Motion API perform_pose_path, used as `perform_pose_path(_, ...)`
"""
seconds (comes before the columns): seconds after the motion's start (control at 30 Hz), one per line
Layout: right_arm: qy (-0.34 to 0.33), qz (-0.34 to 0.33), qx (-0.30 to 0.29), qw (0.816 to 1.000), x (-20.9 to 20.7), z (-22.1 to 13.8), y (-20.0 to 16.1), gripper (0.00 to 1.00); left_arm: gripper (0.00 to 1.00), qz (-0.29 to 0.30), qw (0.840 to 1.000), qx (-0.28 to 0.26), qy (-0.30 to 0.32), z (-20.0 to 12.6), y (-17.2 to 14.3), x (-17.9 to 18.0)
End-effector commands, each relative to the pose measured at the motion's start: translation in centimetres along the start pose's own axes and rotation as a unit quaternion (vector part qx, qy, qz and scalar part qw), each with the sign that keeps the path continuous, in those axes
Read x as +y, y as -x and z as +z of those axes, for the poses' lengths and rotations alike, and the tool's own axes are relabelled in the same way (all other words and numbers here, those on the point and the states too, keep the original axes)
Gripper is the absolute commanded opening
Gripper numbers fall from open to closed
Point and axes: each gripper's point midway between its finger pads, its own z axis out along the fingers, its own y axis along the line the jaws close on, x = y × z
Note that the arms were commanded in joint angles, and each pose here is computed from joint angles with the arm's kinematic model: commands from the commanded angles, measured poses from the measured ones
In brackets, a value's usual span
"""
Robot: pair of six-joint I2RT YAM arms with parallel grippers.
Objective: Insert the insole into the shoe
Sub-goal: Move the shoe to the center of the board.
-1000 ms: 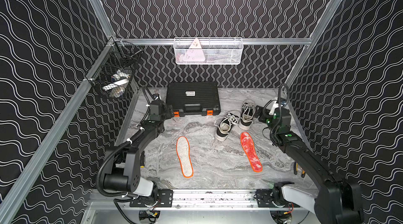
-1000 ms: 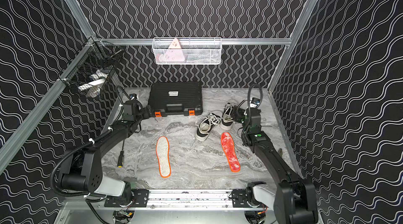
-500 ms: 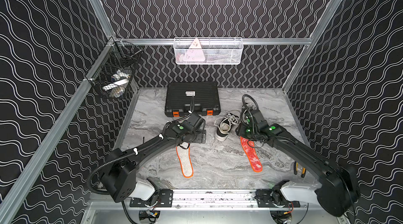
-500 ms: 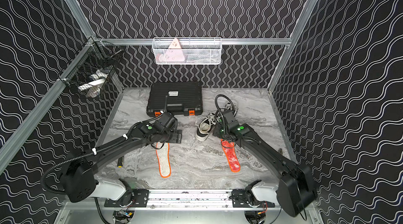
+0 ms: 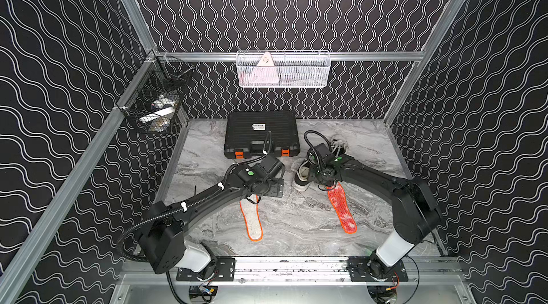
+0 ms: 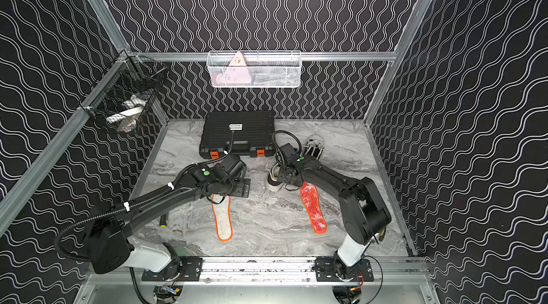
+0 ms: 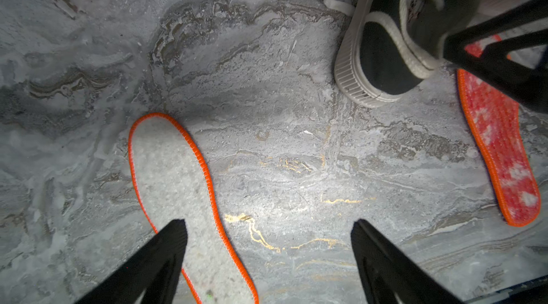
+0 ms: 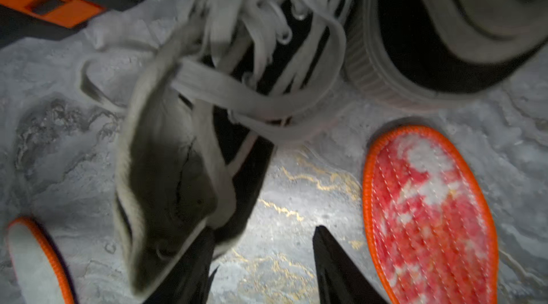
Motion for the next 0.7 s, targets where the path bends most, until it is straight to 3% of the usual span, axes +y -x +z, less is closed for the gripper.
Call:
perform_pose_path(0.0, 0.000, -0.004, -0.021, 1.000, 0.8, 0.0, 1.6, 0.57, 0.92, 0.001, 1.000, 0.004, 0.015, -0.4, 0.0, 0.5)
perform_pose_path(0.13, 0.015, -0.002, -0.029, 0.999, 1.4, -1.5, 2.2, 0.57, 0.92, 0.001, 1.000, -0.001, 0.021, -0.8, 0.3, 0.7)
perform_pose_path(0.27, 0.003, -0.006, -0.021, 1.000, 0.8, -0.2, 2.0, 0.55, 0.92, -0.005, 1.000, -0.012, 0.022, -1.3, 0.7, 0.8)
perform_pose_path(0.5, -0.021, -0.021, -0.005, 1.000, -0.5, 3.0, 1.4, 0.29, 0.91, -0.003, 1.000, -0.010, 0.006, -1.5, 1.4, -0.2)
perform_pose_path(0.6, -0.014, -0.039, -0.008, 0.999, -0.4, 2.2, 1.6, 0.12, 0.91, -0.003, 1.000, -0.007, 0.002, -1.6, 1.3, -0.3)
perform_pose_path(0.67, 0.009, -0.044, -0.007, 0.999, -0.1, 1.1, 1.1, 0.09, 0.90, 0.000, 1.000, -0.002, -0.006, -1.6, 1.2, -0.6)
